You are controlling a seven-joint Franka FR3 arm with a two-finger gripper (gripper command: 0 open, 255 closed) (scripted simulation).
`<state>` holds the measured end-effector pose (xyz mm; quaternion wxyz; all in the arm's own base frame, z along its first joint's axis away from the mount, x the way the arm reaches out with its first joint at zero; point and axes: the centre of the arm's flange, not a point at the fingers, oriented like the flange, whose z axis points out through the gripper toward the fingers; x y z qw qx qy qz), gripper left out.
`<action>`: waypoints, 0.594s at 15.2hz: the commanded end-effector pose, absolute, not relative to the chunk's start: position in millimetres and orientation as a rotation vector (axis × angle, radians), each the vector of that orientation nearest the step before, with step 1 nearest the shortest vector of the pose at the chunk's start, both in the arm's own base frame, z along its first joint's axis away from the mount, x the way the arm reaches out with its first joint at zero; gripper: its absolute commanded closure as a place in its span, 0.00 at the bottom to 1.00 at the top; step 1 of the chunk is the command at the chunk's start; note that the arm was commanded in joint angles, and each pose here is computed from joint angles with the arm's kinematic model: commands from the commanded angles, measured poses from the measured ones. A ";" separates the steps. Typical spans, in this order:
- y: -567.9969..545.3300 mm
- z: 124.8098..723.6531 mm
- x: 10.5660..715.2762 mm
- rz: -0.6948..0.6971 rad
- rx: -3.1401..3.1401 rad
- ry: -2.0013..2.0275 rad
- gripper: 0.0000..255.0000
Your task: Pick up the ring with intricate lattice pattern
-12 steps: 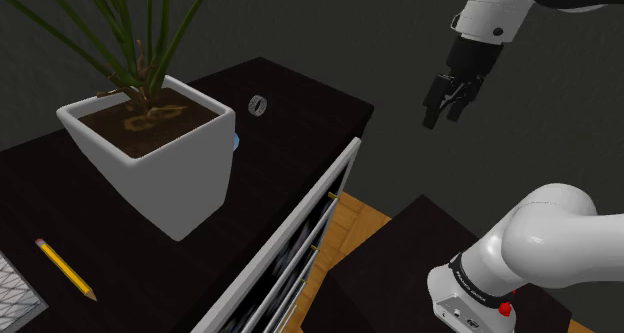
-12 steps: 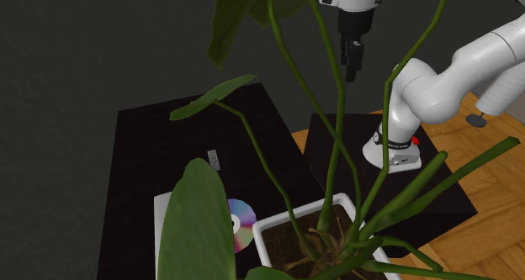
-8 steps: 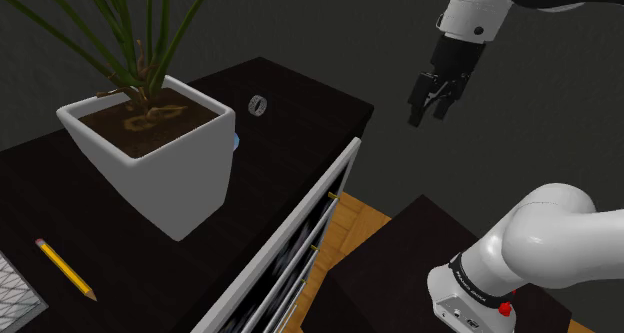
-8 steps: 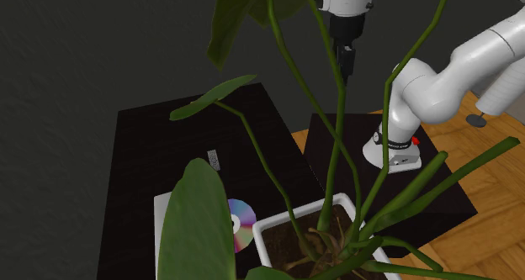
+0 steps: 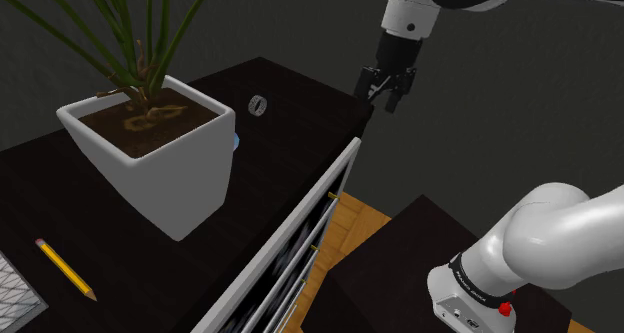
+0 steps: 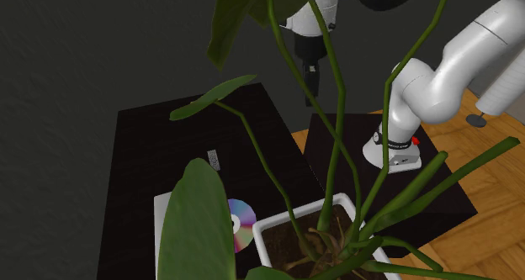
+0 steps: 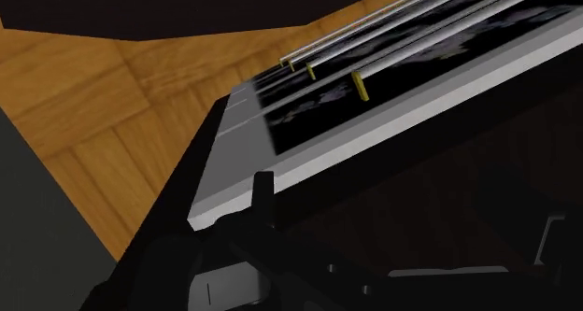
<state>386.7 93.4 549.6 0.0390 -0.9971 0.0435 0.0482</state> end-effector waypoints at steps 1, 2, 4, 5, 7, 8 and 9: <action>106.5 544.2 406.5 0.139 -3.054 0.130 0.00; 113.5 542.1 417.0 0.135 -3.052 0.128 0.00; 127.4 537.9 437.8 0.127 -3.049 0.124 0.00; 134.4 535.9 448.3 0.123 -3.047 0.122 0.00; 148.4 532.0 469.2 0.115 -3.044 0.118 0.00; 155.5 530.1 479.6 0.111 -3.043 0.116 0.00; 162.5 528.2 490.0 0.107 -3.041 0.114 0.00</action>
